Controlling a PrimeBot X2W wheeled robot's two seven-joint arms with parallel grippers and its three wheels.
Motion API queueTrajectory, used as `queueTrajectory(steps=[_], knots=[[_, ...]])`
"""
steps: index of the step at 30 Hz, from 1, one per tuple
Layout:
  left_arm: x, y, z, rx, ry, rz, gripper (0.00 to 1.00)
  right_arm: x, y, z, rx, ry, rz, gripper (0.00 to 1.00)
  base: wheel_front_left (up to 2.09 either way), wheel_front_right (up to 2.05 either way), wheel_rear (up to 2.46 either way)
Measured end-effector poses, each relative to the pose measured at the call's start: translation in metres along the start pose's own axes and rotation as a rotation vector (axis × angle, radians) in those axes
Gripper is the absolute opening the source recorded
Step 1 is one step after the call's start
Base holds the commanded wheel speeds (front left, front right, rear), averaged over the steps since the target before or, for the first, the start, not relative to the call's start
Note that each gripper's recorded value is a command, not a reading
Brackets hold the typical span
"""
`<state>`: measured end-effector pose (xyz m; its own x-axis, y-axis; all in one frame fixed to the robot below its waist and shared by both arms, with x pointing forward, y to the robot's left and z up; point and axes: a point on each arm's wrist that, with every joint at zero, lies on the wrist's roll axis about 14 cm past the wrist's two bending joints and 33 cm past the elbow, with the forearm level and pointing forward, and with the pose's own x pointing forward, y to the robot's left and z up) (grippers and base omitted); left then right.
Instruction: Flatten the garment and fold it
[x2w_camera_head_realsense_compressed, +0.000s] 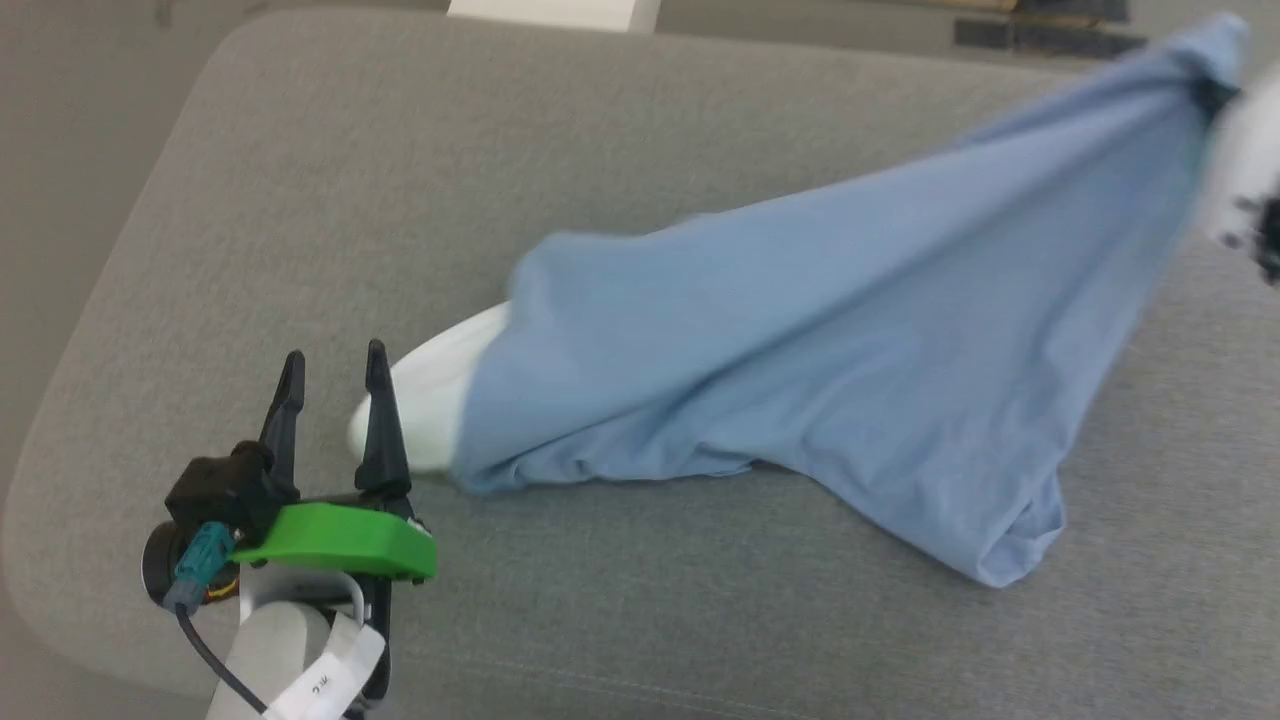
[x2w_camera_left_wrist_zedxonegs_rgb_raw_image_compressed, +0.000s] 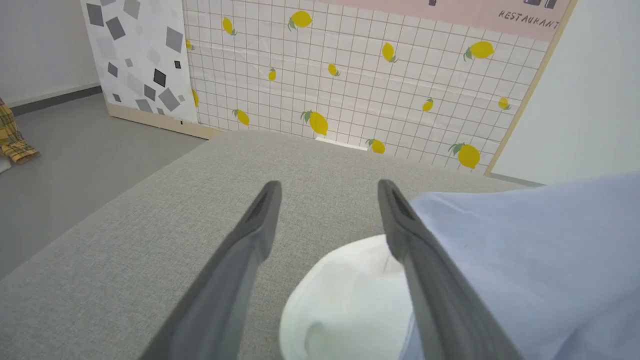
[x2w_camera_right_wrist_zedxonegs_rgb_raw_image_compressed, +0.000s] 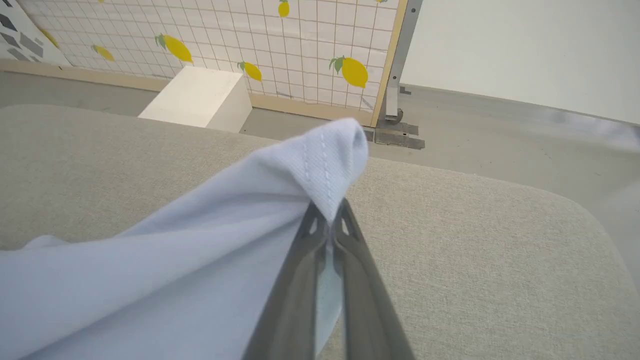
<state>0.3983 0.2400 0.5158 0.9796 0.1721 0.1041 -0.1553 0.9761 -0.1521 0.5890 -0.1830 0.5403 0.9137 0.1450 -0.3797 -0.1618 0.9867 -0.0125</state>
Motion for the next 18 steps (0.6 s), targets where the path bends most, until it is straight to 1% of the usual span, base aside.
queueTrajectory(steps=[2, 3, 4, 6, 8, 10, 12, 14, 15, 16, 18], knots=[[-0.002, -0.006, 0.002, -0.008, -0.005, -0.019, 1.0, -0.024, -0.045, -0.013, 0.061, -0.005, -0.095, 0.0, 0.0, 0.0, 0.0], [-0.002, -0.011, 0.003, -0.013, -0.008, -0.03, 1.0, -0.039, -0.069, -0.026, 0.09, 0.007, -0.149, 0.0, 0.0, 0.0, 0.0], [-0.002, -0.016, 0.005, -0.019, -0.013, -0.044, 1.0, -0.055, -0.092, -0.044, 0.111, 0.036, -0.206, 0.0, 0.0, 0.0, 0.0], [-0.001, -0.025, 0.007, -0.027, -0.022, -0.069, 1.0, -0.086, -0.123, -0.084, 0.161, 0.106, -0.291, 0.0, 0.0, 0.0, 0.0], [0.001, -0.035, 0.011, -0.037, -0.03, -0.098, 1.0, -0.119, -0.141, -0.136, 0.219, 0.198, -0.359, 0.0, 0.0, 0.0, 0.0], [0.002, -0.044, 0.013, -0.044, -0.035, -0.122, 1.0, -0.145, -0.141, -0.182, 0.272, 0.281, -0.392, 0.0, 0.0, 0.0, 0.0], [0.003, -0.051, 0.014, -0.053, -0.037, -0.141, 1.0, -0.165, -0.128, -0.224, 0.321, 0.368, -0.394, 0.0, 0.0, 0.0, 0.0], [0.003, -0.057, 0.016, -0.06, -0.037, -0.155, 1.0, -0.181, -0.104, -0.262, 0.368, 0.456, -0.374, 0.0, 0.0, 0.0, 0.0], [0.003, -0.057, 0.016, -0.061, -0.037, -0.157, 1.0, -0.185, -0.093, -0.272, 0.383, 0.479, -0.362, 0.0, 0.0, 0.0, 0.0], [0.003, -0.058, 0.016, -0.062, -0.037, -0.157, 1.0, -0.185, -0.085, -0.275, 0.4, 0.48, -0.35, 0.0, 0.0, 0.0, 0.0], [0.003, -0.057, 0.015, -0.064, -0.034, -0.156, 1.0, -0.185, -0.079, -0.271, 0.407, 0.456, -0.343, 0.0, 0.0, 0.0, 0.0]])
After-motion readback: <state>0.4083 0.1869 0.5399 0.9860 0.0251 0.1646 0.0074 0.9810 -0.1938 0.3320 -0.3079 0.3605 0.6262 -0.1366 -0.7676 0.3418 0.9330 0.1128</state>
